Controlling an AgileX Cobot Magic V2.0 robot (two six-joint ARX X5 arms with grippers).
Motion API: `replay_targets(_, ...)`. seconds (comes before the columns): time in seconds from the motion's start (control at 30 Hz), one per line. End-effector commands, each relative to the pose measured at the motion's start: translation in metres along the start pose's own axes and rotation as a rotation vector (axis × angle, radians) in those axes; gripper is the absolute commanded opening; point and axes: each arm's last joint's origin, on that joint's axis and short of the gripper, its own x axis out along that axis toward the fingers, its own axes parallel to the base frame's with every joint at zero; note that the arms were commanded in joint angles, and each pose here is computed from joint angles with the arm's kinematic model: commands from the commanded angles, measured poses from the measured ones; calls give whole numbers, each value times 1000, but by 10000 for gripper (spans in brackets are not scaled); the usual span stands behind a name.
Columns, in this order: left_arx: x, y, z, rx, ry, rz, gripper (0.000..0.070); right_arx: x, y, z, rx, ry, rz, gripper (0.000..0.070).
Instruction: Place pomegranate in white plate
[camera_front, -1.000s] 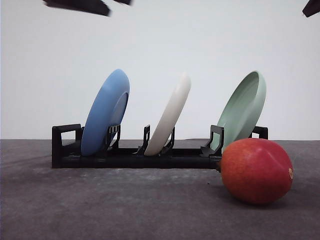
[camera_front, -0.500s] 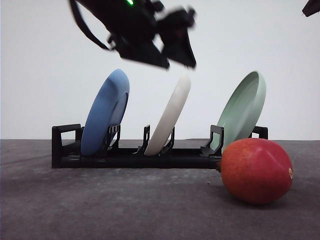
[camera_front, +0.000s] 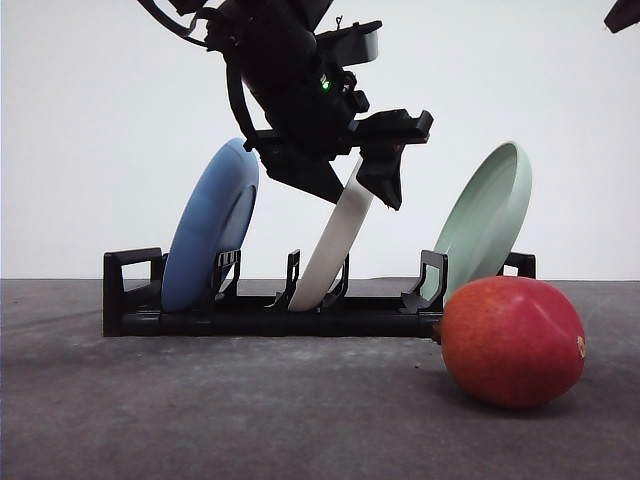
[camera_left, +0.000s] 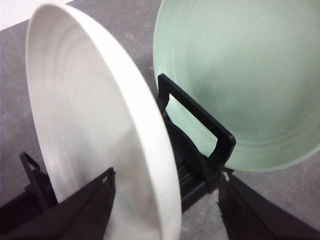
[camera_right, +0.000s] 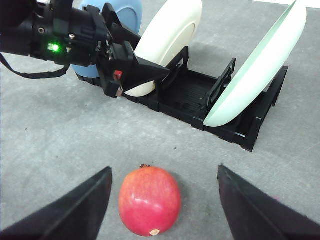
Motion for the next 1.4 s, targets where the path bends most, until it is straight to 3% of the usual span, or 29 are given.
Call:
replay_targets(0.0, 5, -4, 3, -10, -12, 1, 307, -3, 2, 6, -15, -24, 4, 422)
replay_targets(0.17, 5, -4, 4, -11, -18, 1, 106, -3, 2, 6, -16, -24, 4, 422)
replay_targets(0.27, 5, -4, 4, -14, -19, 0, 52, -3, 2, 6, -15, -24, 4, 422)
replay_targets(0.47, 4, -3, 5, -88, -17, -1, 9, -3, 2, 6, -16, -24, 4, 422)
replay_targets(0.73, -8, -1, 14, -131, -54, -3, 10, -3, 2, 6, -15, -24, 4, 422)
replay_targets(1.13, -49, 8, 43, -212, -176, -19, 10, -3, 2, 5, -15, -23, 5, 422)
replay_targets(1.37, -83, 12, 59, -244, -247, -81, 10, -3, 2, 5, -15, -23, 5, 422)
